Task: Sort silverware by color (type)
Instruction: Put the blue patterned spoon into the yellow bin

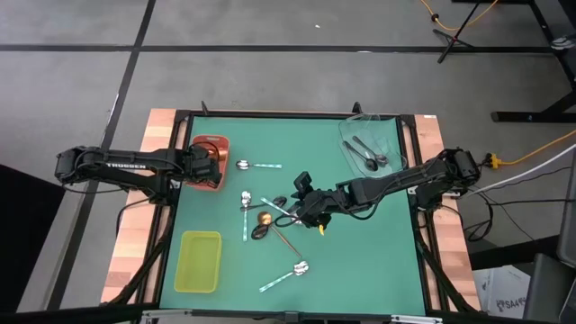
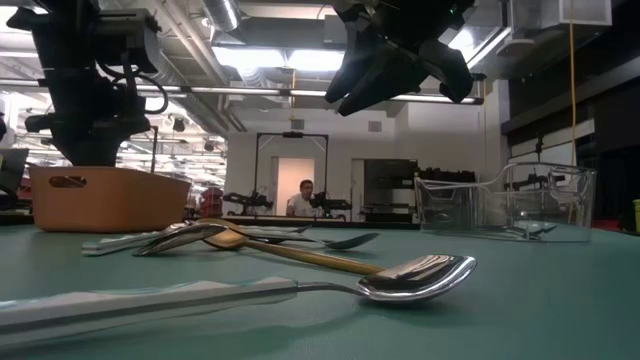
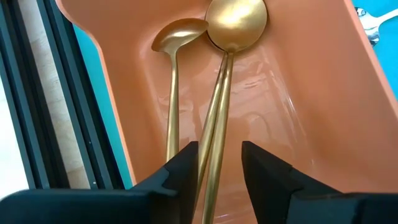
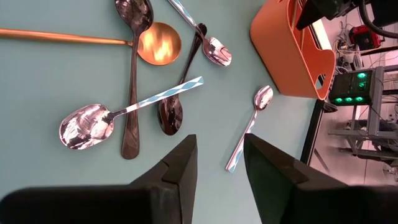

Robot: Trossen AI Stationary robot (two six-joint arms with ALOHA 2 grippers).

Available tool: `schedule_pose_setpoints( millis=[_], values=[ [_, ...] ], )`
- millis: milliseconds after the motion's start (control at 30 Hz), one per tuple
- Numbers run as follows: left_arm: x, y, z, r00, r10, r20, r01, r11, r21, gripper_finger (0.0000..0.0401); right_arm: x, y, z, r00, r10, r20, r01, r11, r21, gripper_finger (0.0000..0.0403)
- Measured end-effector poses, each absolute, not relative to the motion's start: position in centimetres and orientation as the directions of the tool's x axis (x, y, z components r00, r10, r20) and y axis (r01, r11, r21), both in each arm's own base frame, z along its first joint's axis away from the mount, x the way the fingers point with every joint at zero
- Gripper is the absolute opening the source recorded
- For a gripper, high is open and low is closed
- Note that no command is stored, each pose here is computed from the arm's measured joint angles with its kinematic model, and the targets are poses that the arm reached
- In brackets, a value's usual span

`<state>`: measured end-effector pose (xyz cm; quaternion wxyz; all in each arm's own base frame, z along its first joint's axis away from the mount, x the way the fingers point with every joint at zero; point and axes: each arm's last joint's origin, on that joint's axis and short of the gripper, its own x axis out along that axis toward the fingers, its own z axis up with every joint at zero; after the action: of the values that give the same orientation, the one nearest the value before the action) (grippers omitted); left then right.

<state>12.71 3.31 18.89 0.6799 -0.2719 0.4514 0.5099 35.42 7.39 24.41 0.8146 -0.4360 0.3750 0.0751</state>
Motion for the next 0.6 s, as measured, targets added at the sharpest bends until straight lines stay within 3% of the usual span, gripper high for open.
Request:
schedule_pose_setpoints(
  millis=[267,600],
  values=[
    [13.2,3.4,20.1,0.108,0.453,-0.885,-0.941,0.334,0.056,0.0104,35.4,7.4,24.4,0.707,-0.205,-0.677,-0.45,0.608,-0.654,0.0124],
    [14.8,3.3,24.3,0.271,0.43,-0.861,-0.926,0.36,-0.111,0.0103,35.4,7.4,24.4,0.707,-0.205,-0.677,-0.45,0.608,-0.654,0.0124]
  ],
)
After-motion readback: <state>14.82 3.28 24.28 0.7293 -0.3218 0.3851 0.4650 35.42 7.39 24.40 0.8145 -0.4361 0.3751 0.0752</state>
